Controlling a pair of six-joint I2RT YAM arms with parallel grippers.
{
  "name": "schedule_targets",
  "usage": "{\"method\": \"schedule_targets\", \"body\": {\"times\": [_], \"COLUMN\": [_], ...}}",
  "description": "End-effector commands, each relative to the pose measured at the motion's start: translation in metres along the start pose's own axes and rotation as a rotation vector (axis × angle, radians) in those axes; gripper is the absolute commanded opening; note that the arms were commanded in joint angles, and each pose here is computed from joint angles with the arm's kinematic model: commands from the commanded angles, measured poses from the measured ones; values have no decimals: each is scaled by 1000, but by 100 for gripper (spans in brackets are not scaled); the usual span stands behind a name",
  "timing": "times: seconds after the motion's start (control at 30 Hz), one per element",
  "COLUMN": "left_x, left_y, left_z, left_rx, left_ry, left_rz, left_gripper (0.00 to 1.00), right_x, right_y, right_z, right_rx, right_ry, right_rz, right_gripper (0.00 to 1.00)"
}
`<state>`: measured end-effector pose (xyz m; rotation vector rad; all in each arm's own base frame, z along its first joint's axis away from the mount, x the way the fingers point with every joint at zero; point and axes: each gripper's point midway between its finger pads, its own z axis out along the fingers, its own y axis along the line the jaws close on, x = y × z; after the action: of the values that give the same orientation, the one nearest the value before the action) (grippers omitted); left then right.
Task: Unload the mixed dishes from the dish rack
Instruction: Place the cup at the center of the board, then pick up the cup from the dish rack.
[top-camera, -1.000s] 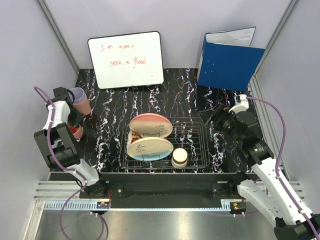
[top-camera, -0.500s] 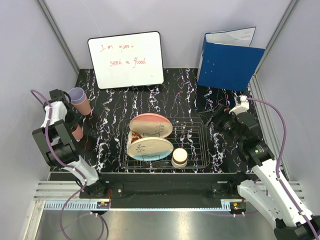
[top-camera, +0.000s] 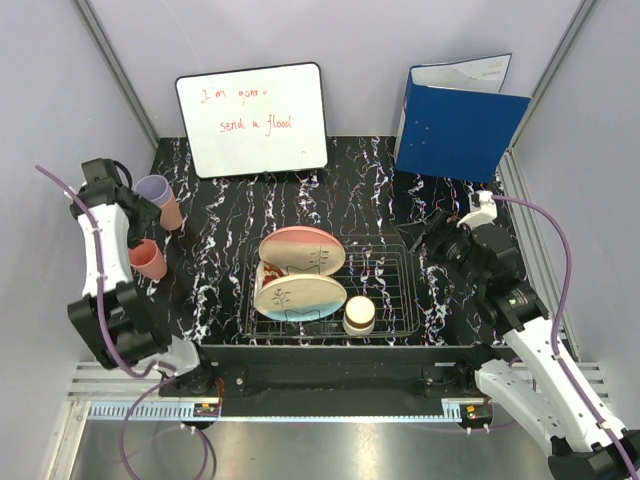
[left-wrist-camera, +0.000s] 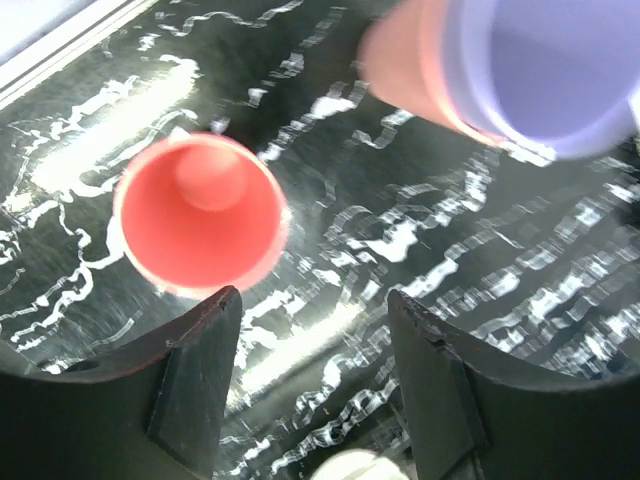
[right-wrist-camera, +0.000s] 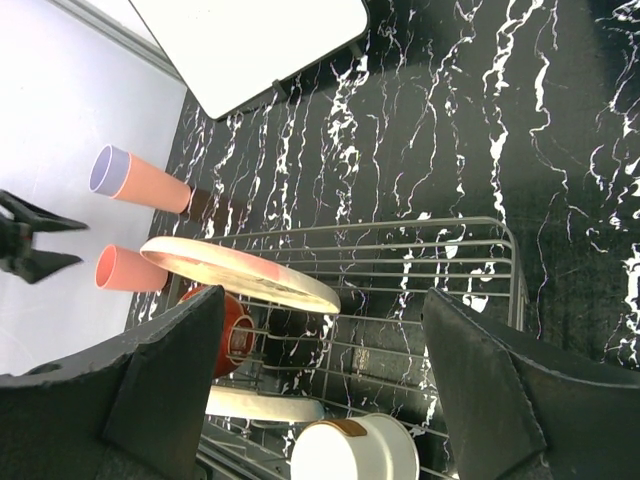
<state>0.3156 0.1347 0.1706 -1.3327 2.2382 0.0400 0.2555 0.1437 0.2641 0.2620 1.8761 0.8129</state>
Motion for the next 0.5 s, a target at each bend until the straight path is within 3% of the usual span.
{"method": "schedule_targets", "body": {"times": [0.0,0.23,0.33,0.47], "left_x": [-6,27,59,86], "left_y": [-31,-81,-95,-101], "left_z": [-73,-199,-219,-218], "left_rx": [150,464,582,589], "left_ry": [-114,-308,-291,-298], "left_rz": [6,141,225,322], "left_gripper": [69,77,80,81], "right_x": [12,76,102,129], "right_y": [2,-8,2,31], "right_z": [3,13,5,-12], "right_rx": [-28,-59,-74,-97], "right_ry": [63,301,367,484], "right_rz": [-29,-5,-104,-279], "right_gripper": [87,84,86,90]}}
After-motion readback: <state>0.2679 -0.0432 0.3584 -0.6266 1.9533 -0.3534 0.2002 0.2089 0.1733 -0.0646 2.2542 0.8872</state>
